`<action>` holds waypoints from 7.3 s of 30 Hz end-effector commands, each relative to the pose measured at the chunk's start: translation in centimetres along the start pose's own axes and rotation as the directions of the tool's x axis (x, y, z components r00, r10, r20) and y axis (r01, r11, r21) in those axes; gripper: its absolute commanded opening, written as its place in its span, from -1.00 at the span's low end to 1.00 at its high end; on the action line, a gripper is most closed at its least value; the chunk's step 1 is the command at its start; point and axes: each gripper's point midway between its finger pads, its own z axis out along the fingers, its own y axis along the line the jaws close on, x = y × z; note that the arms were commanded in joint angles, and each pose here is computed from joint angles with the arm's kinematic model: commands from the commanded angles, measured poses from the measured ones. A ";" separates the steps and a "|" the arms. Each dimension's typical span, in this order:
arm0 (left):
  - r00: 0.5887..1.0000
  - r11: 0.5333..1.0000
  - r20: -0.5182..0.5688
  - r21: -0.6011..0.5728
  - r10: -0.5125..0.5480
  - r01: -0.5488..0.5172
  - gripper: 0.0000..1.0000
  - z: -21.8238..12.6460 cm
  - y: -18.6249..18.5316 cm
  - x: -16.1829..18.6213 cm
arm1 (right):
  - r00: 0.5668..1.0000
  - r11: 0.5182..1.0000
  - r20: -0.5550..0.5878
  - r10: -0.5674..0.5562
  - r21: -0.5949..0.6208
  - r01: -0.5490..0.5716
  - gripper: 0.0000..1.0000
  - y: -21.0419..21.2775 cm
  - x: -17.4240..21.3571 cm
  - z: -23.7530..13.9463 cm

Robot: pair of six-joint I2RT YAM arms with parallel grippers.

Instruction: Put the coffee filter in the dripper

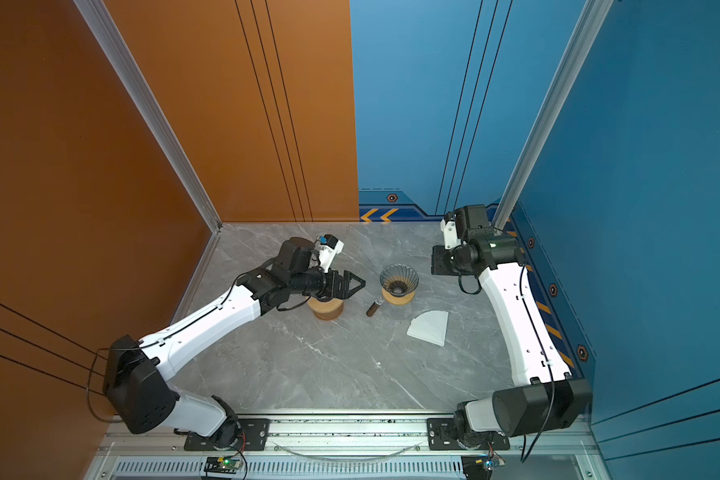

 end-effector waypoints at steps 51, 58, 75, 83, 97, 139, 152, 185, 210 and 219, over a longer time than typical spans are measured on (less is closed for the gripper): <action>0.999 0.999 -0.023 -0.008 -0.038 0.037 0.96 -0.8 1.1 0.9 | 0.760 0.726 -0.293 0.580 -0.237 -0.645 0.27 -7.5 16.5 18.2; 0.999 0.999 -0.027 -0.004 -0.036 0.036 0.96 -0.6 0.8 0.9 | 0.765 0.686 -0.265 0.587 -0.339 -0.644 0.14 -6.4 15.6 17.8; 0.999 1.000 -0.036 0.006 -0.028 0.028 0.96 -0.1 0.4 0.9 | 0.805 0.674 -0.214 0.554 -0.453 -0.584 -0.26 -4.3 14.9 16.9; 0.999 1.000 -0.040 0.014 -0.022 0.023 0.96 0.0 0.1 1.0 | 0.809 0.671 -0.215 0.547 -0.465 -0.577 -0.43 -3.8 15.2 17.2; 0.999 1.000 -0.045 0.009 -0.025 0.025 0.96 0.1 0.2 1.2 | 0.809 0.637 -0.199 0.554 -0.524 -0.565 -0.75 -2.8 14.4 17.1; 0.998 1.000 -0.066 0.027 -0.014 0.015 0.95 0.8 -0.4 1.3 | 0.844 0.750 -0.162 0.511 -0.396 -0.530 -1.00 -3.3 13.7 13.0; 0.997 0.999 -0.071 0.026 -0.019 0.021 0.96 1.2 -0.3 1.3 | 0.797 0.679 -0.237 0.555 -0.425 -0.599 -0.97 -2.9 15.3 16.1; 0.991 1.000 -0.133 0.013 0.023 -0.021 0.53 -1.0 -1.2 7.3 | 0.783 0.692 -0.314 0.537 -0.368 -0.621 -0.54 -2.1 18.6 16.6; 0.926 0.986 -0.339 0.082 0.167 -0.148 -0.81 9.0 -2.0 17.8 | 0.795 0.658 -0.325 0.512 -0.446 -0.606 -0.54 -0.7 18.4 16.1; 0.904 0.988 -0.399 0.094 0.153 -0.125 -0.90 12.7 -1.2 18.8 | 0.789 0.653 -0.329 0.519 -0.444 -0.614 -0.54 -0.7 18.8 16.2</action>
